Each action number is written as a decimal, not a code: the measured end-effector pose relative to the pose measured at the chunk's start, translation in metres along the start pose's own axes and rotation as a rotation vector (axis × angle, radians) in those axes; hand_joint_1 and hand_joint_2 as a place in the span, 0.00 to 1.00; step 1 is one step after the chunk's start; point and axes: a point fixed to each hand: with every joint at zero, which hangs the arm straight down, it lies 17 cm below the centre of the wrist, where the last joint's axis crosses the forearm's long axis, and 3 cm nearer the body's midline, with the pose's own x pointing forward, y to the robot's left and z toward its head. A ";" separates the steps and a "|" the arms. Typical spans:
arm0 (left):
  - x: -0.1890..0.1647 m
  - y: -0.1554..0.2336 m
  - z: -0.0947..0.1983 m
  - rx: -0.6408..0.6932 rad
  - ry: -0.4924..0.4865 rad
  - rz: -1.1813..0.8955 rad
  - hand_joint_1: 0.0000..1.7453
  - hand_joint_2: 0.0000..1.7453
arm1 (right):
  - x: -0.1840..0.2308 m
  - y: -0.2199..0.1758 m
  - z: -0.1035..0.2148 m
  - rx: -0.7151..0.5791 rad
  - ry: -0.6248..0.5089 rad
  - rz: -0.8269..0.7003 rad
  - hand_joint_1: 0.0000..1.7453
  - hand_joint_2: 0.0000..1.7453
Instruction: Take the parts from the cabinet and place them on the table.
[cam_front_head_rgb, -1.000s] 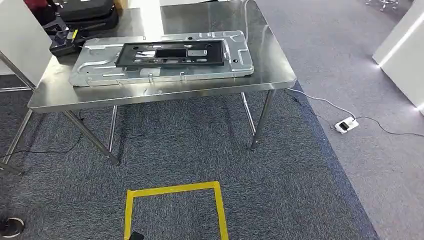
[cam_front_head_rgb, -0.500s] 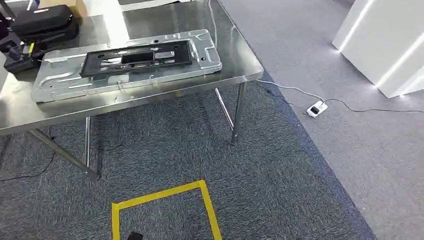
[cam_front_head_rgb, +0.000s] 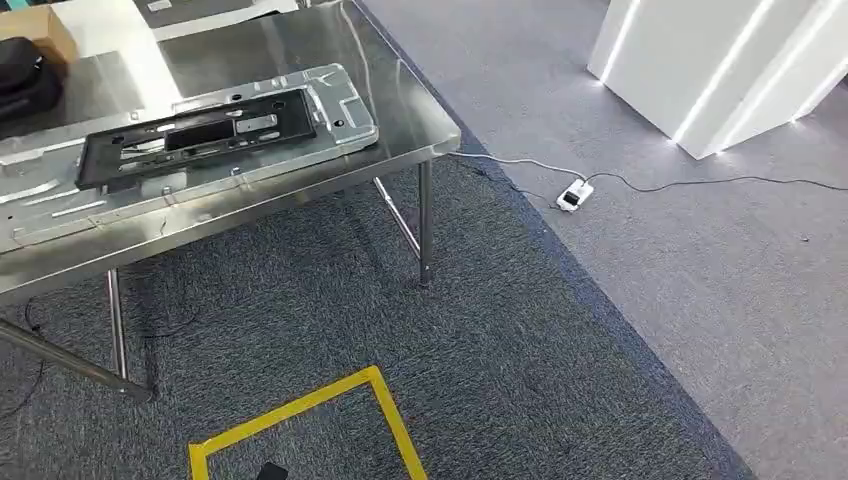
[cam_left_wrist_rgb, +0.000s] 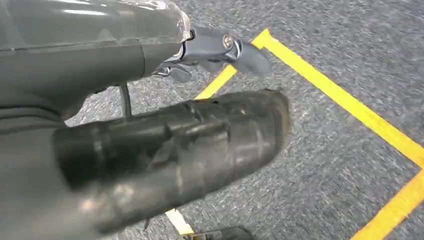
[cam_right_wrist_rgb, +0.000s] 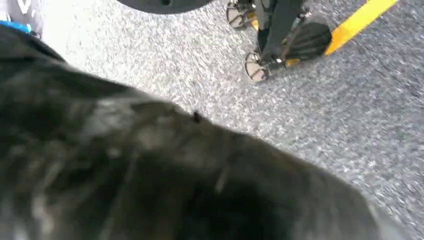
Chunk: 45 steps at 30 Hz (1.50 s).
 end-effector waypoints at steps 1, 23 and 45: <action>0.000 0.000 0.000 0.001 0.001 0.000 0.00 0.00 | -0.002 0.000 0.001 0.000 0.003 0.002 0.00 0.00; -0.001 -0.003 0.003 -0.002 -0.005 0.006 0.00 0.00 | -0.005 0.003 0.001 0.018 0.020 0.025 0.00 0.00; 0.003 0.000 0.000 0.009 -0.007 0.019 0.00 0.00 | 0.001 0.011 0.001 0.053 0.000 0.037 0.00 0.00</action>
